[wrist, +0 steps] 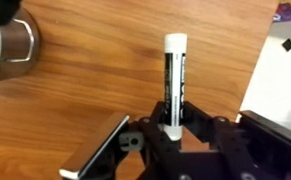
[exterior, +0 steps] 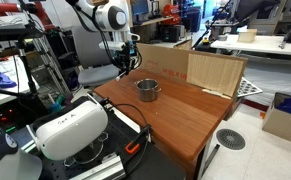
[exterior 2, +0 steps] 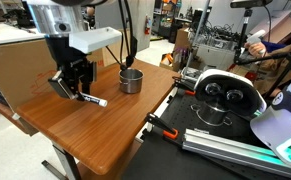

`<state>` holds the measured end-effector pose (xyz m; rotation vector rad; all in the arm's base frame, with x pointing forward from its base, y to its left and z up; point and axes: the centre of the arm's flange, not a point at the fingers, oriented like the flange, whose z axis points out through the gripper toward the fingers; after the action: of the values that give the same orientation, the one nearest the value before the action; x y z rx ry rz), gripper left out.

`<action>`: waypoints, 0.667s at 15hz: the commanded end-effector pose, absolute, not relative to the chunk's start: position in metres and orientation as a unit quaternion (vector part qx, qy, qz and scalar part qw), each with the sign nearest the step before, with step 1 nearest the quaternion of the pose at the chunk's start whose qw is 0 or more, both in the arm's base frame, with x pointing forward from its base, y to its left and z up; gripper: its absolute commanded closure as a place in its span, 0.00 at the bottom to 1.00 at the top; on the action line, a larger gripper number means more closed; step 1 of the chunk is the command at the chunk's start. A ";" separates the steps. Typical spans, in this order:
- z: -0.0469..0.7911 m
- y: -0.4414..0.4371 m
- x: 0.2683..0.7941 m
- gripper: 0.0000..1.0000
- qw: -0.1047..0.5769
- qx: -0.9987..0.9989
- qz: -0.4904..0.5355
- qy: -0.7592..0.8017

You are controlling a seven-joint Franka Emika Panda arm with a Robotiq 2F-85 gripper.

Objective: Pick the marker and put it in the pot

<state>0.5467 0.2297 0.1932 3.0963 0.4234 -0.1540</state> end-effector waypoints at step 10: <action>0.318 0.177 0.525 0.94 0.030 0.990 0.067 0.123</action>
<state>0.5368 0.1933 0.3060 3.0778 0.3914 0.1036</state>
